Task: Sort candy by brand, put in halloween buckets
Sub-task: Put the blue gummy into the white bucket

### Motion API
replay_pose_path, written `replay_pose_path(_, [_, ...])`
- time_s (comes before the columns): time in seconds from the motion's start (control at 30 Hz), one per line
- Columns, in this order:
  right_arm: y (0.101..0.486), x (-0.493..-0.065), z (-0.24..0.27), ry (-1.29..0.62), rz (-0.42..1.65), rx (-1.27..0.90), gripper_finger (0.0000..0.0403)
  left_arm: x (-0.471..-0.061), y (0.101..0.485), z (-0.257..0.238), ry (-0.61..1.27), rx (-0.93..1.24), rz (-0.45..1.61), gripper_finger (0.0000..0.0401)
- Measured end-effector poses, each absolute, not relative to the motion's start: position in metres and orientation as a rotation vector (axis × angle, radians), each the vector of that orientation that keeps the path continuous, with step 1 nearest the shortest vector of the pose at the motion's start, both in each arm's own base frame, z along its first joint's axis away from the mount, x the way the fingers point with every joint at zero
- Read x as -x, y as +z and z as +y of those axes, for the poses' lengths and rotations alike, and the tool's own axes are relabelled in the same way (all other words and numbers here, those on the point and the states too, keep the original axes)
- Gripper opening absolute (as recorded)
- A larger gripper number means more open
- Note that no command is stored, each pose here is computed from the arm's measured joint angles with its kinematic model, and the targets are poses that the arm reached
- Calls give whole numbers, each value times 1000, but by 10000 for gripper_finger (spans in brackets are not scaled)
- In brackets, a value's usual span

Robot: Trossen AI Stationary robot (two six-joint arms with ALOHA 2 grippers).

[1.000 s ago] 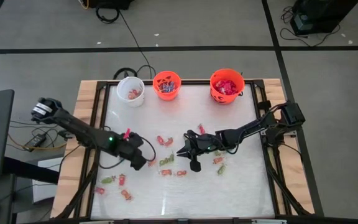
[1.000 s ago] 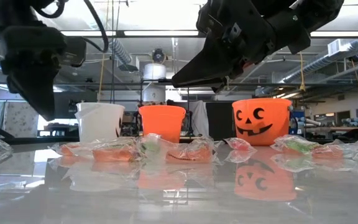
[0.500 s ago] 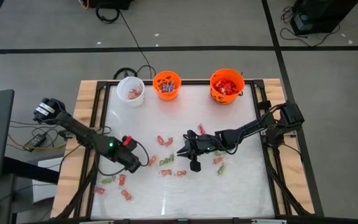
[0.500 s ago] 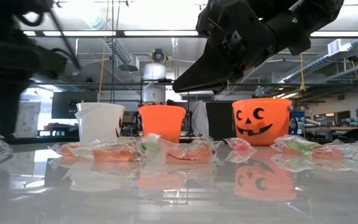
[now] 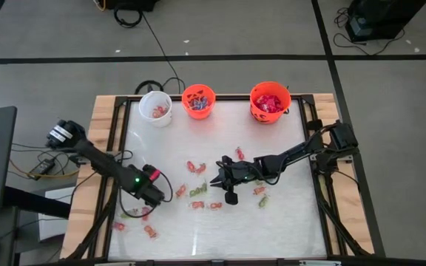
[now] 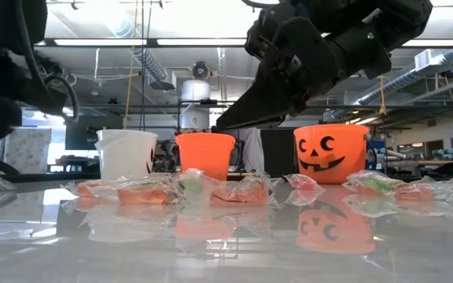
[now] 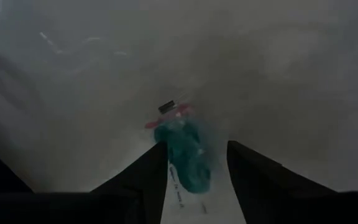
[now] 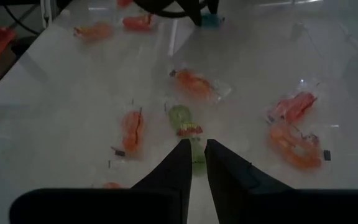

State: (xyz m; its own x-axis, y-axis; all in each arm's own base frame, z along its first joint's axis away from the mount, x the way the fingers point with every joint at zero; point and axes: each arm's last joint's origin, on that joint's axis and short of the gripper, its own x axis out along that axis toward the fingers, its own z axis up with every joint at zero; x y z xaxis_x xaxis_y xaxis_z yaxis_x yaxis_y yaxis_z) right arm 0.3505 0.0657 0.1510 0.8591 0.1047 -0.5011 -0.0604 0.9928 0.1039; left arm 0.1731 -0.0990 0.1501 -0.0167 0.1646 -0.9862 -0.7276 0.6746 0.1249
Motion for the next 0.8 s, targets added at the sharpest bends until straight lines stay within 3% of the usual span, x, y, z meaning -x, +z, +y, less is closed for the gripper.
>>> replay_pose_path(0.17, [152, -351, 66, 87, 523, -89, 62, -175, 143, -100, 756, 443, 1458, 157])
replay_pose_path(0.5, [154, -352, 65, 87, 500, -94, 62, -174, 160, -77, 800, 381, 1354, 50])
replay_pose_path(0.8, [154, -353, 65, 81, 492, -121, 62, -164, 199, -15, 830, 307, 1252, 36])
